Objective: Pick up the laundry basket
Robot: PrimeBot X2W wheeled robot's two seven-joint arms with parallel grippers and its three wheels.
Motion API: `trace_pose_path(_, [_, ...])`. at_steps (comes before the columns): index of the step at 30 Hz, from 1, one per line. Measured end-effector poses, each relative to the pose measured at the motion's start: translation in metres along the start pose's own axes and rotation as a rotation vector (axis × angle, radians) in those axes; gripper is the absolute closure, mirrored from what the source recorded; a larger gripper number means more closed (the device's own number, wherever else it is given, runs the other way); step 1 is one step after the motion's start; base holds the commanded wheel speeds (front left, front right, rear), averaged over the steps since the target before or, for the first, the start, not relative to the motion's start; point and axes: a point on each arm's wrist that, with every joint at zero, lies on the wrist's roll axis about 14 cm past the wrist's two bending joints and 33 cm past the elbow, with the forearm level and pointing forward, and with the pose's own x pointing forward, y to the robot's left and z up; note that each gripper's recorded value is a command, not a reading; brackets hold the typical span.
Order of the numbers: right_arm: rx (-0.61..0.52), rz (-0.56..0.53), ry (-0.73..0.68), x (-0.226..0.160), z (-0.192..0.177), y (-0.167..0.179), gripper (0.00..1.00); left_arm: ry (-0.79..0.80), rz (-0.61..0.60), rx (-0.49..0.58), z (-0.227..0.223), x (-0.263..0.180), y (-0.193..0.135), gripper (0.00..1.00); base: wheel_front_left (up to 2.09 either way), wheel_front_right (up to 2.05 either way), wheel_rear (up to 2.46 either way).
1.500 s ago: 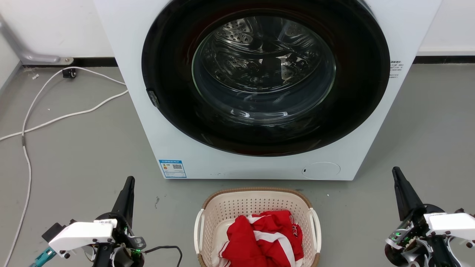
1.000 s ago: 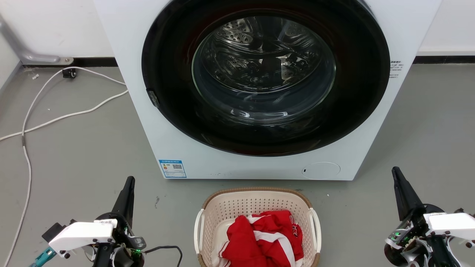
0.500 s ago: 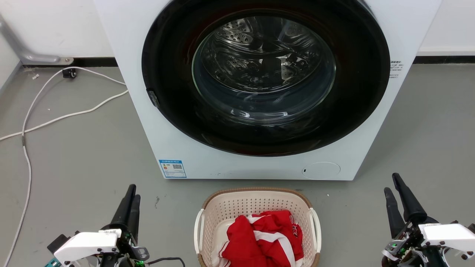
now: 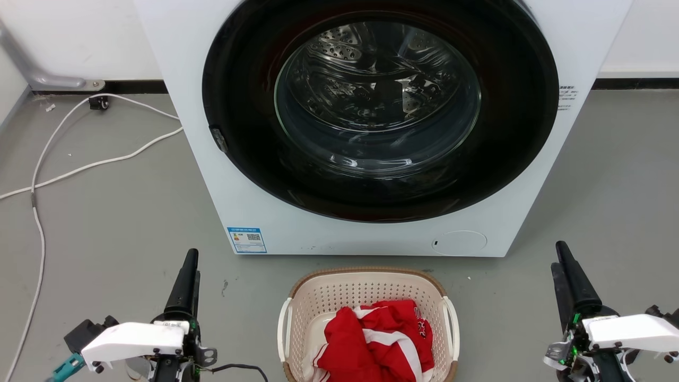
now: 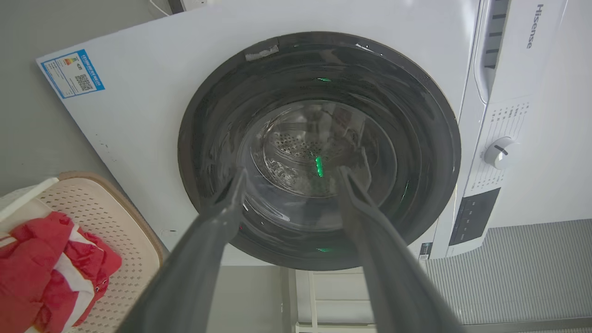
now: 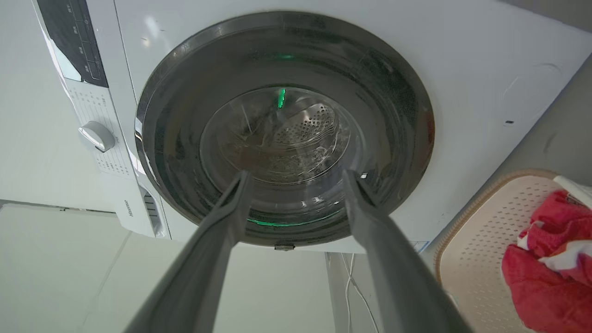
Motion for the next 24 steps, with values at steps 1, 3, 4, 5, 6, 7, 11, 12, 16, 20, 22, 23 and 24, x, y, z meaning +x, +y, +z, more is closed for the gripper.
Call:
trace_pose_path(1, [-0.030,0.002,-0.001,0.000,0.000,0.001,0.00,-0.002,-0.003,0.030,0.000,0.000,-0.001,0.00,0.00,0.00,0.00])
trace_pose_path(3, [-0.099,0.006,0.000,0.000,0.000,0.002,0.00,-0.002,-0.009,0.088,0.000,0.000,-0.003,0.00,0.00,0.00,0.00])
trace_pose_path(4, [-0.130,0.009,0.001,0.000,0.000,0.003,0.00,-0.001,-0.012,0.116,-0.001,0.000,-0.004,0.00,0.00,0.00,0.00])
trace_pose_path(5, [-0.159,0.012,0.000,0.001,0.000,0.004,0.00,-0.001,-0.016,0.140,-0.001,0.000,-0.005,0.00,0.00,0.00,0.00])
trace_pose_path(6, [-0.187,0.015,0.001,0.001,-0.001,0.005,0.00,0.000,-0.018,0.165,-0.001,0.001,-0.006,0.00,0.00,0.00,0.00])
trace_pose_path(7, [-0.213,0.018,0.001,0.001,-0.001,0.006,0.00,0.001,-0.019,0.189,-0.002,0.001,-0.006,0.00,0.00,0.00,0.00])
trace_pose_path(11, [-0.310,0.026,-0.003,0.002,-0.001,0.008,0.00,0.001,-0.026,0.293,-0.003,0.000,-0.008,0.00,0.00,0.00,0.00])
trace_pose_path(12, [-0.334,0.028,-0.002,0.002,-0.001,0.009,0.00,0.001,-0.028,0.319,-0.004,0.000,-0.009,0.00,0.00,0.00,0.00])
trace_pose_path(16, [-0.466,0.043,-0.007,0.002,-0.002,0.013,0.00,0.006,-0.047,0.467,-0.008,0.001,-0.015,0.00,0.00,0.00,0.00])
trace_pose_path(20, [-0.562,0.061,0.000,0.002,-0.004,0.018,0.00,0.008,-0.057,0.561,-0.009,0.001,-0.018,0.00,0.00,0.00,0.00])
trace_pose_path(22, [-0.603,0.066,0.003,0.001,-0.005,0.019,0.00,0.007,-0.063,0.597,-0.010,0.000,-0.019,0.00,0.00,0.00,0.00])
trace_pose_path(23, [-0.625,0.066,0.005,0.001,-0.005,0.019,0.00,0.009,-0.064,0.618,-0.010,0.000,-0.019,0.00,0.00,0.00,0.00])
trace_pose_path(24, [-0.644,0.066,0.008,0.000,-0.006,0.018,0.00,0.010,-0.067,0.636,-0.011,0.000,-0.019,0.00,0.00,0.00,0.00])
